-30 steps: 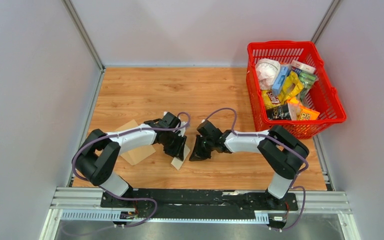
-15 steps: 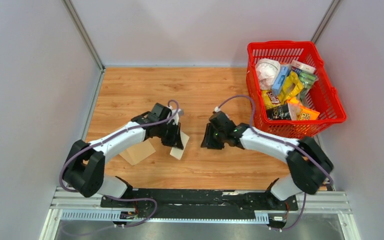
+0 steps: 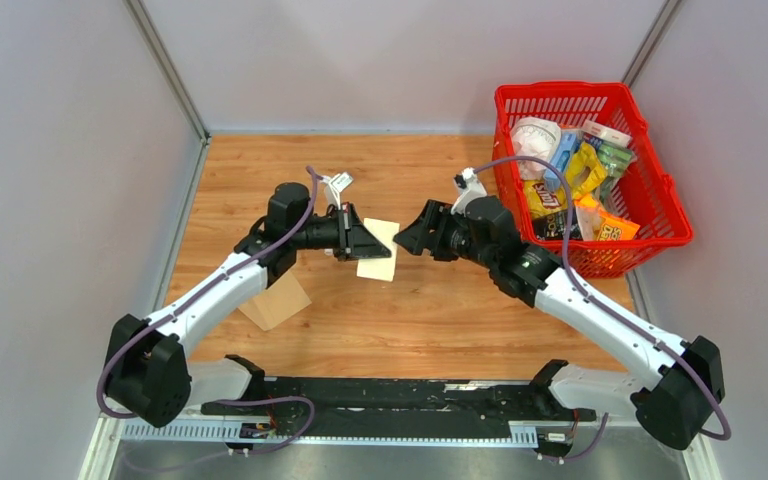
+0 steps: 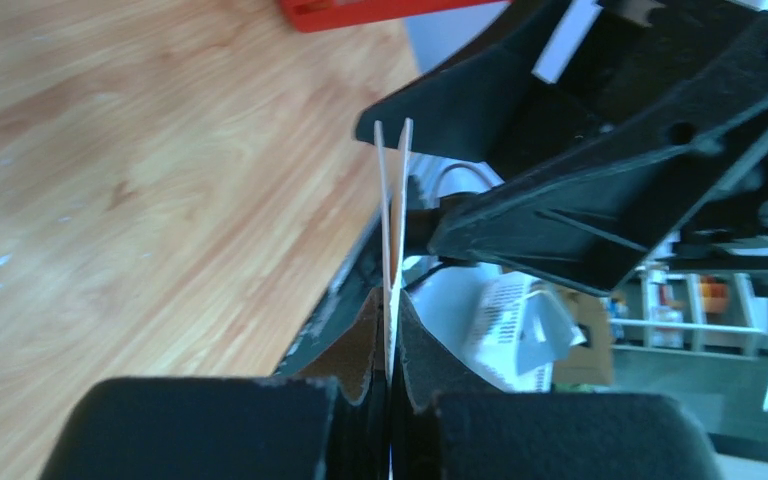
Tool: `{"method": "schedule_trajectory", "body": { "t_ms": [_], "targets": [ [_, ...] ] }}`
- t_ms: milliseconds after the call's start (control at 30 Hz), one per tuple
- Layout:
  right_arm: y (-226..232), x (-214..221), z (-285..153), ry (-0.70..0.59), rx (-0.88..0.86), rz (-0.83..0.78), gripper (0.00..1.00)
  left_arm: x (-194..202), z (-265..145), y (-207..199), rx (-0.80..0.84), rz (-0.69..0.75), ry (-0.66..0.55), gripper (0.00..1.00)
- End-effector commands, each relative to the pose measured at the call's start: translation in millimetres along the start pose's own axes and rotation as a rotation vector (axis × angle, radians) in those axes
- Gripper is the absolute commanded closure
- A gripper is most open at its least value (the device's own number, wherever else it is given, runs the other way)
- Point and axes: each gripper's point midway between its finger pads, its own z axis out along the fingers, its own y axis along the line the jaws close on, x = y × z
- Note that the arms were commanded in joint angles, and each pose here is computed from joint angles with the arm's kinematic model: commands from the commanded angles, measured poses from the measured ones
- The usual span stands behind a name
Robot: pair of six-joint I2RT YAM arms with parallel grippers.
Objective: Place the letter into the envelope and seal it
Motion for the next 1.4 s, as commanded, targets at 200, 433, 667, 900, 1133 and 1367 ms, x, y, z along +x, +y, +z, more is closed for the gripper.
{"method": "schedule_trajectory", "body": {
  "t_ms": [200, 433, 667, 900, 1133, 1367],
  "targets": [
    [62.7, -44.4, -6.2, -0.109, -0.259, 0.067, 0.31, -8.6, -14.1, -57.0, 0.242, -0.005, -0.043, 1.00],
    [81.3, -40.6, -1.1, -0.059, -0.352, 0.135, 0.46, -10.8, -13.1, -57.2, 0.252, -0.006, -0.048, 1.00],
    [74.8, -45.0, 0.0, -0.077, -0.302, 0.139, 0.86, -7.4, -11.8, -52.5, 0.242, -0.016, -0.038, 0.84],
    [64.5, -55.4, -0.8, -0.099, -0.252, 0.100, 1.00, 0.4, -16.8, -45.6, 0.196, -0.007, -0.032, 0.63],
    [62.7, -50.2, 1.1, -0.045, -0.272, 0.071, 1.00, -0.1, -26.1, -35.1, 0.167, -0.015, -0.058, 0.72],
    [68.1, -45.4, 2.5, -0.019, -0.310, 0.097, 0.67, -1.2, -25.5, -33.9, 0.165, -0.012, -0.061, 1.00]
  ]
}}
